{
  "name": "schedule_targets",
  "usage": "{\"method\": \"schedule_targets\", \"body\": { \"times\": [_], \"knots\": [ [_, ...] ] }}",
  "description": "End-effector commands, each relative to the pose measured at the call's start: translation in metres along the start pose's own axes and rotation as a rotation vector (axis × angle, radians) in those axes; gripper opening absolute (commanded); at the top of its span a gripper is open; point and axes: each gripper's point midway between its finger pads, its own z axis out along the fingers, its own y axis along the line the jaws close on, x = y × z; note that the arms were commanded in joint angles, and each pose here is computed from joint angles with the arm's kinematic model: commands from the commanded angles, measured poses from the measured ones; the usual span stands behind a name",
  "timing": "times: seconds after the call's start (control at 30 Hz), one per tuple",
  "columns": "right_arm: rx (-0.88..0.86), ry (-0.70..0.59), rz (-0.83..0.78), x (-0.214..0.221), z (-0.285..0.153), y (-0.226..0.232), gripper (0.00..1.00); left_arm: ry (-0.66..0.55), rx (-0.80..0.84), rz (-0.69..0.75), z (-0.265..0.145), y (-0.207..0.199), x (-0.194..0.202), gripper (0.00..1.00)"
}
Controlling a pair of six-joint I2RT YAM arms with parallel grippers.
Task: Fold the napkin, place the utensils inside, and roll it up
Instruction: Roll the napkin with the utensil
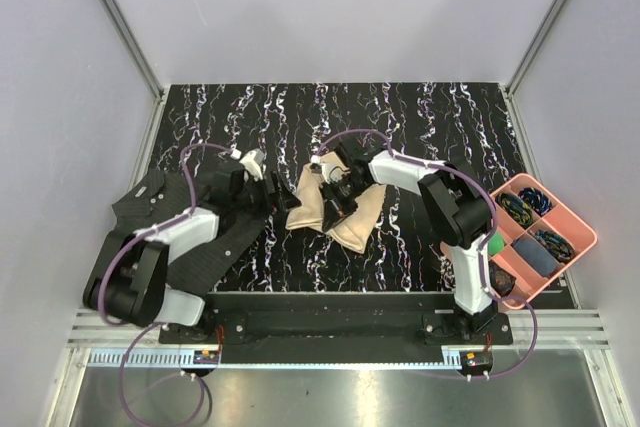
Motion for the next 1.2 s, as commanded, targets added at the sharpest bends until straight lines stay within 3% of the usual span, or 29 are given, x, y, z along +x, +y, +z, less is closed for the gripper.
{"method": "schedule_targets", "body": {
  "times": [0.0, 0.13, 0.27, 0.7, 0.8, 1.17],
  "knots": [
    [-0.098, -0.013, 0.041, -0.013, -0.009, 0.009, 0.0, -0.099, -0.009, 0.098, -0.018, -0.008, -0.018, 0.87],
    [-0.152, -0.007, 0.13, -0.016, -0.009, 0.002, 0.0, -0.079, 0.005, 0.144, -0.023, -0.013, -0.005, 0.86],
    [-0.172, -0.012, 0.189, -0.017, -0.011, -0.012, 0.0, -0.044, 0.047, 0.201, -0.022, -0.027, 0.011, 0.79],
    [-0.175, 0.001, 0.238, -0.013, -0.006, -0.027, 0.0, 0.221, 0.178, 0.072, -0.001, -0.05, 0.064, 0.83],
    [-0.172, 0.004, 0.241, -0.012, -0.005, -0.028, 0.0, 0.229, 0.197, 0.072, 0.008, -0.058, 0.066, 0.83],
    [-0.155, 0.012, 0.251, -0.007, -0.003, -0.032, 0.0, 0.041, 0.336, -0.002, 0.021, -0.088, 0.029, 0.83]
  ]
}}
